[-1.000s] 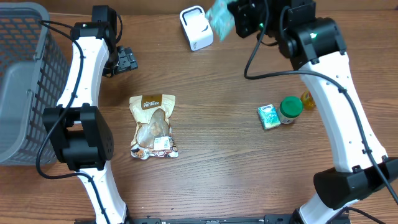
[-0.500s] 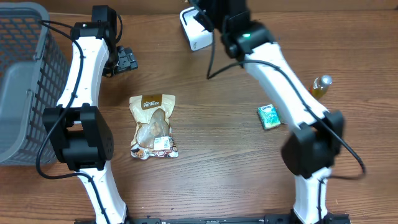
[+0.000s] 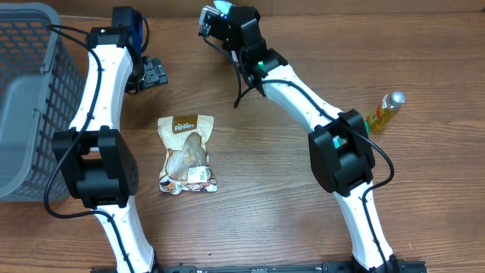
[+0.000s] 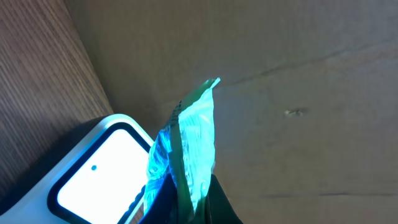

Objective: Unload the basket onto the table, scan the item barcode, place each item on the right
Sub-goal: 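Lift the teal pack and hold it over the white scanner window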

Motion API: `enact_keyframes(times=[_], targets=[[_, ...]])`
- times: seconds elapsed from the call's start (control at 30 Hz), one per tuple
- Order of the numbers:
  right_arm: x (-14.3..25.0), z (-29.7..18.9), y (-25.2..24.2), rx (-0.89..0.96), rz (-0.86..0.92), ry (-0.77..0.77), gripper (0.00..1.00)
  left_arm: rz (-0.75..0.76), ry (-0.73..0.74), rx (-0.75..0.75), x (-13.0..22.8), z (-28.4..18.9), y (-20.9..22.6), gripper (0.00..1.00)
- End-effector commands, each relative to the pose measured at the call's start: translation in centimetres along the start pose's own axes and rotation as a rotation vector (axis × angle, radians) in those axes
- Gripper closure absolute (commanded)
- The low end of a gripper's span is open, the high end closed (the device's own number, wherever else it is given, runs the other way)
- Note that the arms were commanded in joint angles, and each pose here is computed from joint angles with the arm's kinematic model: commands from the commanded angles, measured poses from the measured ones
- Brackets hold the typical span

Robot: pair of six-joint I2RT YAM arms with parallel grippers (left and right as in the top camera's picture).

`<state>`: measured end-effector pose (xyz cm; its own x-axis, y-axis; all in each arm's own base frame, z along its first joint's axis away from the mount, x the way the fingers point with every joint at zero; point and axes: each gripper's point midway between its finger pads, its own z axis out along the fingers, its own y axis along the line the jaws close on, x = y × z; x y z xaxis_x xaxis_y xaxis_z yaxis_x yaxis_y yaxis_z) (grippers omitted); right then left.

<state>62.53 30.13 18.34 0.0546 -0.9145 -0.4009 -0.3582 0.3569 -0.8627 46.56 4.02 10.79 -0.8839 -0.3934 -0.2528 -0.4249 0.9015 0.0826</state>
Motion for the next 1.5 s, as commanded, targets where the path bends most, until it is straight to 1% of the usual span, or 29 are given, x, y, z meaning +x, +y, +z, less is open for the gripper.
enact_keyframes(times=[0.0,0.3,0.57,0.73,0.8,1.03,1.17,1.3,1.37,1.47], targets=[[0.0,0.0,-1.0,0.039,-0.026,0.012,0.96,-0.006,-0.032,-0.001,-0.5,-1.1,0.1,0.00],[1.7,1.4,1.6,0.015,-0.030,0.060,0.96,-0.006,-0.032,-0.001,-0.5,-1.1,0.1,0.01],[1.5,1.3,2.3,0.000,-0.025,0.061,0.97,-0.006,-0.032,-0.001,-0.5,-1.1,0.1,0.00],[1.4,1.3,2.3,0.002,0.126,0.056,0.96,-0.006,-0.032,0.000,-0.5,-1.1,0.1,0.00],[1.5,1.3,2.5,-0.004,0.146,0.061,0.96,-0.006,-0.032,-0.001,-0.5,-1.1,0.1,0.01],[1.8,1.2,3.2,-0.030,0.134,0.081,0.96,-0.006,-0.032,-0.001,-0.5,-1.1,0.1,0.00],[1.4,0.2,0.9,0.028,0.166,0.100,0.96,-0.006,-0.032,0.000,-0.5,-1.1,0.1,0.00],[0.0,-2.2,-3.1,0.069,0.300,0.077,0.96,-0.006,-0.032,-0.001,-0.5,-1.1,0.1,0.00],[-0.9,-3.8,-5.0,0.065,0.369,0.056,0.96,-0.006,-0.032,-0.001,-0.5,-1.1,0.1,0.01],[-2.2,-6.5,-6.7,-0.006,0.449,0.011,0.96,-0.006,-0.032,-0.001,-0.5,-1.1,0.1,0.01]])
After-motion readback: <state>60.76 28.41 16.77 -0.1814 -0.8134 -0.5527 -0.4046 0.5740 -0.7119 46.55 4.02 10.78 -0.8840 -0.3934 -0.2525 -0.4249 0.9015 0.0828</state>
